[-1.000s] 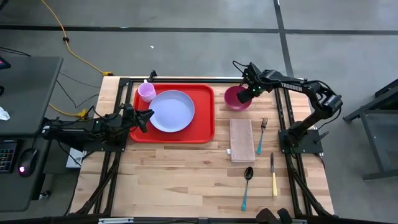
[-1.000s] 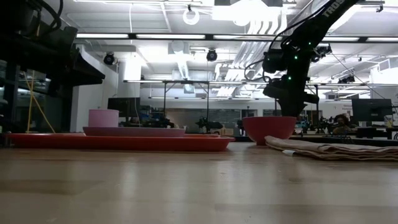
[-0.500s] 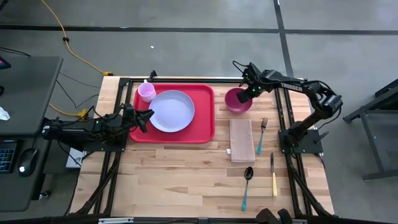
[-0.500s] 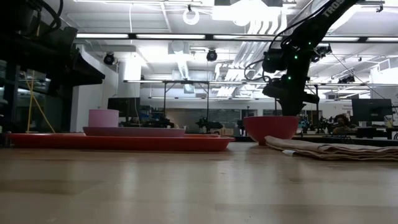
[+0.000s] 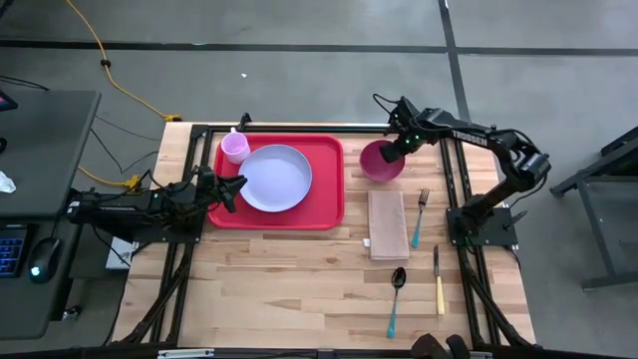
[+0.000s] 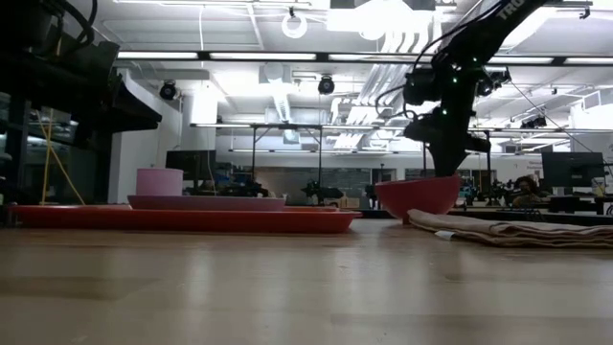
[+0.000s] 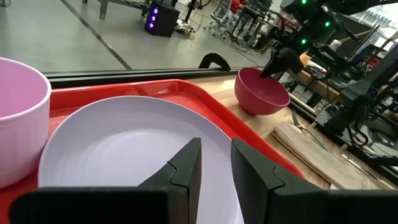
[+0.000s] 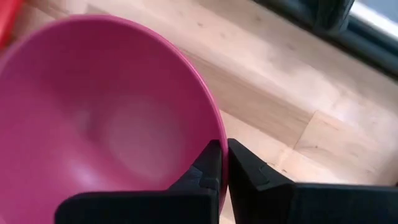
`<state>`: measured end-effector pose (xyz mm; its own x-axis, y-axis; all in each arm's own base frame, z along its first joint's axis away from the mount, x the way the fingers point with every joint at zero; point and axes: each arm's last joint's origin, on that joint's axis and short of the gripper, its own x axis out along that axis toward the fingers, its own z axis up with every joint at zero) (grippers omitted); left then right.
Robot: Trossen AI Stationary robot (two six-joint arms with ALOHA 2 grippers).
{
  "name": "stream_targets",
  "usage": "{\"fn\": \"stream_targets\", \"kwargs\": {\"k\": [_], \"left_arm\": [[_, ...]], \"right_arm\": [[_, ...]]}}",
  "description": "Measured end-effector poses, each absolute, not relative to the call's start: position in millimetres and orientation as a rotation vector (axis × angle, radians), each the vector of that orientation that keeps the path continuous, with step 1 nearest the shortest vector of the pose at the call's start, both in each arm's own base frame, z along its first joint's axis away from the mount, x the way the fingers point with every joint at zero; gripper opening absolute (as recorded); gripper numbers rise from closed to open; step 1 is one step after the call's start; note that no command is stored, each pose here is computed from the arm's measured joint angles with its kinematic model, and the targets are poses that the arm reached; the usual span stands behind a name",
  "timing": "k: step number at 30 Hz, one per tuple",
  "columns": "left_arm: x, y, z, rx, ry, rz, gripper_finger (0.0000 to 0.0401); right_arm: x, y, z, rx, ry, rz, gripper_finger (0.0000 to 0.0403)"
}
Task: Set up tray
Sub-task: Put the pink bowl on the light purple plate
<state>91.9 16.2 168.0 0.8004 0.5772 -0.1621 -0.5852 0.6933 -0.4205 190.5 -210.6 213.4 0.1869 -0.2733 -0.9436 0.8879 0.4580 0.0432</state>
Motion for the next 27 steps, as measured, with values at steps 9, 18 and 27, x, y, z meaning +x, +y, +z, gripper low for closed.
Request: {"fn": "stream_targets", "kwargs": {"k": [9, 18, 27], "left_arm": [[92, 16, 168, -0.476, 0.018, 0.649, 0.0117], [92, 16, 168, -0.475, 0.018, 0.648, 0.0117], [92, 16, 168, -0.506, 0.011, 0.640, 0.0117]], "right_arm": [[199, -218, 249, 0.704, 1.019, -0.889, 0.0000], [222, -206, 281, 0.669, 0.964, -0.817, 0.0000], [253, -184, 322, 0.601, 0.854, -0.726, 0.0000]]}}
